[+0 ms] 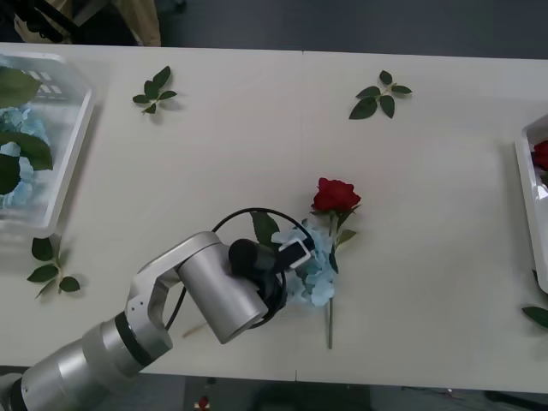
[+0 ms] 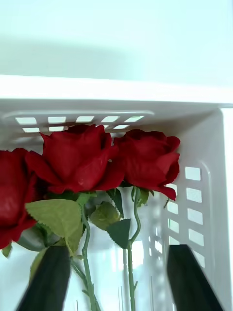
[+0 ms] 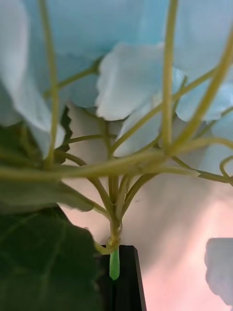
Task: Put the red flowers into the right box and the blue flowers into the left box
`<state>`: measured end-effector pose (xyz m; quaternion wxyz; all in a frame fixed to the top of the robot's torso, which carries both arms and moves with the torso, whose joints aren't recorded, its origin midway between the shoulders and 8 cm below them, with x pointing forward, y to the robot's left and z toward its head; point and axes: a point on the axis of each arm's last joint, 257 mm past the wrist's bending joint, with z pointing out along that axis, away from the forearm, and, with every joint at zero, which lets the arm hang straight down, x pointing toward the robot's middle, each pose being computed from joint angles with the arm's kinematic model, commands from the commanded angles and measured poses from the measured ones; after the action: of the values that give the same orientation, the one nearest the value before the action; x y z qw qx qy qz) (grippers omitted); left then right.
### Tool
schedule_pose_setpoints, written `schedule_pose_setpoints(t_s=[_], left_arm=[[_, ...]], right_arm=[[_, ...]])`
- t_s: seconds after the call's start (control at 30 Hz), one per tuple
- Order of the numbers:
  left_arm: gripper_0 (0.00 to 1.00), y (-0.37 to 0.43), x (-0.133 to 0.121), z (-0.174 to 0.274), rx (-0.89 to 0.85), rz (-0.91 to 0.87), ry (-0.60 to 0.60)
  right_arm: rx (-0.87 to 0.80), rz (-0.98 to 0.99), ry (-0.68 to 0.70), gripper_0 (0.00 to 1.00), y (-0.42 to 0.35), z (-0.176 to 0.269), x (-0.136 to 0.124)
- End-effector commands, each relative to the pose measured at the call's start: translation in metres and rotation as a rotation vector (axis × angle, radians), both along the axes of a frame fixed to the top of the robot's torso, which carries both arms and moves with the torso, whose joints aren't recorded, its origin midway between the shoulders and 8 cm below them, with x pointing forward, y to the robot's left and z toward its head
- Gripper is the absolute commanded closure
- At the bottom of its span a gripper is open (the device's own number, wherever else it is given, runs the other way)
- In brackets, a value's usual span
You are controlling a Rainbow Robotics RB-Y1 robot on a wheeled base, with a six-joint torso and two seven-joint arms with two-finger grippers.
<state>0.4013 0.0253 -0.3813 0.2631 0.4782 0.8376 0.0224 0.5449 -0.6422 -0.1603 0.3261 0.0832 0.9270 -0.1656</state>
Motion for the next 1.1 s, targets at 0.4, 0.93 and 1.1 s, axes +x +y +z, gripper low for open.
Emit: schedule_pose_setpoints(t_s=[0.4, 0.93, 1.1], left_arm=[[1.00, 0.240, 0.008, 0.234, 0.197, 0.335, -0.203], [0.99, 0.506, 0.094, 0.278, 0.637, 0.588, -0.299], [0.99, 0.559, 0.128, 0.269, 0.670, 0.607, -0.400]], right_arm=[[0.136, 0.072, 0.023, 0.03, 0.040, 0.013, 0.000], [0.275, 0.184, 0.116, 0.03, 0.211, 0.013, 0.003], [0.291, 0.233, 0.108, 0.03, 0.251, 0.002, -0.017]])
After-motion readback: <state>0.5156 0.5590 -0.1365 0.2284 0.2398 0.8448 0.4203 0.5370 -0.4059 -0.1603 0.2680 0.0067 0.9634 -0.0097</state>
